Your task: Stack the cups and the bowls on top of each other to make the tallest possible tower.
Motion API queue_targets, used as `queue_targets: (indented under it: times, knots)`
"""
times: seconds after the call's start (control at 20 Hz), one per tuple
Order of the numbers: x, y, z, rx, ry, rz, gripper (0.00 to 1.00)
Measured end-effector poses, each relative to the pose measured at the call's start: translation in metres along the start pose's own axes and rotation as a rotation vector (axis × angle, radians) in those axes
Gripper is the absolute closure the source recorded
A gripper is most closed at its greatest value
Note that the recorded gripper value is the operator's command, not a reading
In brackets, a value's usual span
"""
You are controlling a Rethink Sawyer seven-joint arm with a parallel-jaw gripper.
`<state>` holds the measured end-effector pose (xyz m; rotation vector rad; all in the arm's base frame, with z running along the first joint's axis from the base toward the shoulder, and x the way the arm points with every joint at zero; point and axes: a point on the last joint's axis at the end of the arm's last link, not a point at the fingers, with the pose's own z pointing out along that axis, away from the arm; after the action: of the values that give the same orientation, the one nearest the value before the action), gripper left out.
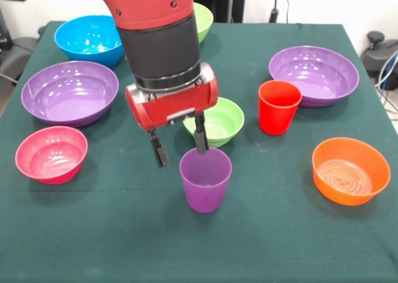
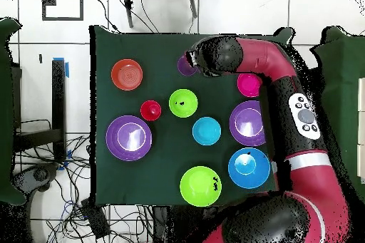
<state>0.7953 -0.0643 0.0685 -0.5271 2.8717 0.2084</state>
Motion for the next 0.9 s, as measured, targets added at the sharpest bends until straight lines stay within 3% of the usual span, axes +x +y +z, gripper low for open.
queue_targets:
  times: [0.2,0.4,0.9]
  knots:
    - [0.013,0.003,-0.007,0.003,0.049,-0.013,0.00]
    - [0.022,0.006,-0.009,0.000,0.065,-0.019,0.00]
    - [0.067,0.018,0.004,-0.056,0.135,-0.016,0.00]
